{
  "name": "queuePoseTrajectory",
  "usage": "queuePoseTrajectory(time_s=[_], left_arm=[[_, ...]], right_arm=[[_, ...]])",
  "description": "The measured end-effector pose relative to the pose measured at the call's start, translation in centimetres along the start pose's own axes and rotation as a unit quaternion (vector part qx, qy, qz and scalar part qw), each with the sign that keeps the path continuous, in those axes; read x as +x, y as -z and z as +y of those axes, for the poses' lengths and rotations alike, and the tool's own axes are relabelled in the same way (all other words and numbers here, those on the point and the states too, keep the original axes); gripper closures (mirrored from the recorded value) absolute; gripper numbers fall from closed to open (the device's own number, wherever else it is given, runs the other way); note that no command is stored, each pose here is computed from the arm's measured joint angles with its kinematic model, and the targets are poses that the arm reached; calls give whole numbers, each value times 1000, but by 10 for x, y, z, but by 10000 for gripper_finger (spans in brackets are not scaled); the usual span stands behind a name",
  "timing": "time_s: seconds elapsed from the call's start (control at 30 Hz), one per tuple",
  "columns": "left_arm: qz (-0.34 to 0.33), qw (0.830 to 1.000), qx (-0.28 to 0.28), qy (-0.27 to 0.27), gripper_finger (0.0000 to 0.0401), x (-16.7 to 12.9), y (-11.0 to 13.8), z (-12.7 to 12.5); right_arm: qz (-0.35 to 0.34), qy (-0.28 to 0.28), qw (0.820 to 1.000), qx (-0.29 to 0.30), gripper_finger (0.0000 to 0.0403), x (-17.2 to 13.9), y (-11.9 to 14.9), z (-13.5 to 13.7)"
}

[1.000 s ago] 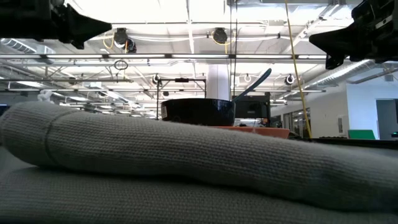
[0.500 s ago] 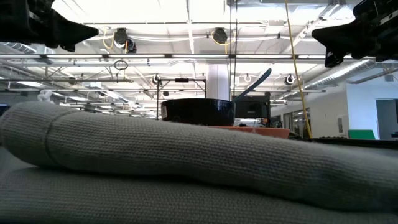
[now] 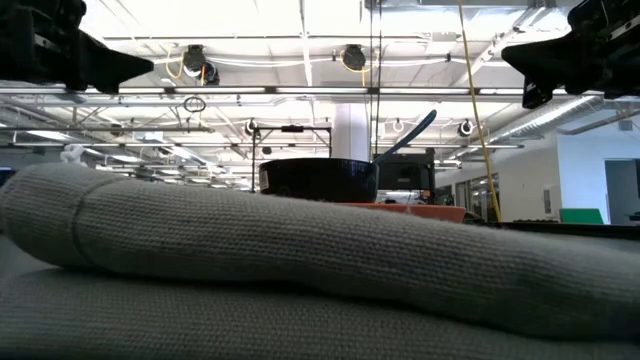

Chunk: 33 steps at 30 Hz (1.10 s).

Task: Set table place
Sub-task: Return to Home Position

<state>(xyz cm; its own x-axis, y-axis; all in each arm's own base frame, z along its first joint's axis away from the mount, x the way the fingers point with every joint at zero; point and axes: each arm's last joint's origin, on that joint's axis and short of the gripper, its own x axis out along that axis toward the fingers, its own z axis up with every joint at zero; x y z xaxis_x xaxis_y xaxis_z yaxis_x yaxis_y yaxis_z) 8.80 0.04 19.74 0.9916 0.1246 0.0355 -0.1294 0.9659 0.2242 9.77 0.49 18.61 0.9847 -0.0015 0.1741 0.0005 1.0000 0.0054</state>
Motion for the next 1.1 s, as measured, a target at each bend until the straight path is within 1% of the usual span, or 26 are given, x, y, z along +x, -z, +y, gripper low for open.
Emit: queuePoseTrajectory(time_s=[0.1, 0.17, 0.27, 0.47, 0.53, 0.63, 1.1], left_arm=[[-17, 999, -20, 31, 401, 1, 2, -3], [-25, 999, -26, 37, 401, 3, 5, -4], [-38, 998, -28, 34, 401, 3, 4, -4], [-29, 998, -52, 30, 401, 4, 9, -5], [-14, 998, -47, 26, 401, 5, 15, -6], [-10, 999, -44, 5, 401, 6, 16, -5], [-9, 999, -38, 9, 401, 6, 17, -6]], right_arm=[[-4, 0, 1000, 2, 403, 0, -1, 0], [-8, 0, 1000, 3, 403, 0, -2, 0], [-7, 0, 1000, 5, 403, 0, -1, 0], [-7, 0, 1000, 11, 403, 0, -1, 0], [-7, 0, 1000, 9, 403, 0, -1, 0], [-7, 0, 1000, 10, 403, 0, -1, 0], [-7, 0, 1000, 12, 403, 0, -1, 0]])
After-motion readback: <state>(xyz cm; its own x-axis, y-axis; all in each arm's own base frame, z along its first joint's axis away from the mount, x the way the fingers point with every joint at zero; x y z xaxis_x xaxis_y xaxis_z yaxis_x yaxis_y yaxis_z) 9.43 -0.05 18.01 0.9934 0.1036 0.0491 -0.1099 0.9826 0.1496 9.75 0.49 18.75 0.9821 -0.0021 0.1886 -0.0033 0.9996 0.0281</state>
